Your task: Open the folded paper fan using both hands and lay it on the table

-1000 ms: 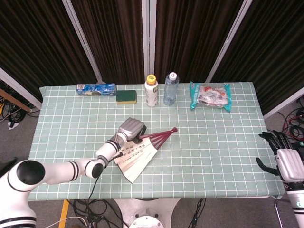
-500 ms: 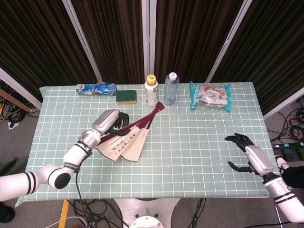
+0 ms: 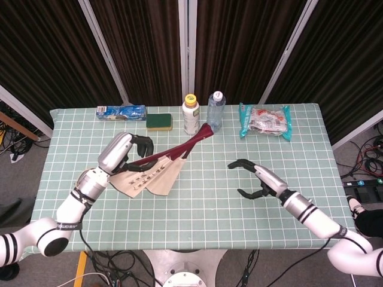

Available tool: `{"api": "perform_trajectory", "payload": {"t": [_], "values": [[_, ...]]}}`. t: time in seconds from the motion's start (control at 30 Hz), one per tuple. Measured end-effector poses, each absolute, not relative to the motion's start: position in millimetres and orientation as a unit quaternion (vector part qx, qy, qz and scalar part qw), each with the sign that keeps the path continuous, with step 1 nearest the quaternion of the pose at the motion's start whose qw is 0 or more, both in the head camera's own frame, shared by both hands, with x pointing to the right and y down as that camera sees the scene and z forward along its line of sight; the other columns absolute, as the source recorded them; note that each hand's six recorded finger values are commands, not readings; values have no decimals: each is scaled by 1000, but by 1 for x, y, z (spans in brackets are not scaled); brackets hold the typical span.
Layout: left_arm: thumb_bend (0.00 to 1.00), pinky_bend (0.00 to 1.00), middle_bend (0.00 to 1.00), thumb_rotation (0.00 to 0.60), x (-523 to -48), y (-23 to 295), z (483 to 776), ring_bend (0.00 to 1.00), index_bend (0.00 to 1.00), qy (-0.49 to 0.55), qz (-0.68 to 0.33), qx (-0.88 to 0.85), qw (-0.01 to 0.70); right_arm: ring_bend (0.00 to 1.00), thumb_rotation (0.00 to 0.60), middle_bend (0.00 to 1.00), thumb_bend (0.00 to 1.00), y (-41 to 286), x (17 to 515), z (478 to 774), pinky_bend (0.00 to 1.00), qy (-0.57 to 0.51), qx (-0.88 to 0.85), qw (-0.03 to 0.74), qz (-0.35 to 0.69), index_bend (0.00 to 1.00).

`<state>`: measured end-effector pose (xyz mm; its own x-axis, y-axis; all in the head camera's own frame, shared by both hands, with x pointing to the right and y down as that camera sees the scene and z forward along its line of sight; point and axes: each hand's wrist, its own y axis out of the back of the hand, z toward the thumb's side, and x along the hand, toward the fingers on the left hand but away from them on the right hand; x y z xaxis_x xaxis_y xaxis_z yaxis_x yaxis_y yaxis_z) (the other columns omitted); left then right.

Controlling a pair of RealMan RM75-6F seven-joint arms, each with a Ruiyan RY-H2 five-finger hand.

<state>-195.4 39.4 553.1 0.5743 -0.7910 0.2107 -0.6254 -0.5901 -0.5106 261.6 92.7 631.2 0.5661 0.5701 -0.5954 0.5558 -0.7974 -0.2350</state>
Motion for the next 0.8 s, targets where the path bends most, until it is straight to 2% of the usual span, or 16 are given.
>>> {"api": "perform_trajectory", "payload": {"t": [0.57,0.8], "values": [[315,638,682,600,-175,38,535,663,662,405,-190,-869,211,0,600,187,298,65,132,632,10,-274,-923,-82,258,241],[313,635,682,600,-171,39,533,663,662,403,-185,-871,211,2,600,216,317,58,108,628,10,-277,-926,-91,241,296]]}}
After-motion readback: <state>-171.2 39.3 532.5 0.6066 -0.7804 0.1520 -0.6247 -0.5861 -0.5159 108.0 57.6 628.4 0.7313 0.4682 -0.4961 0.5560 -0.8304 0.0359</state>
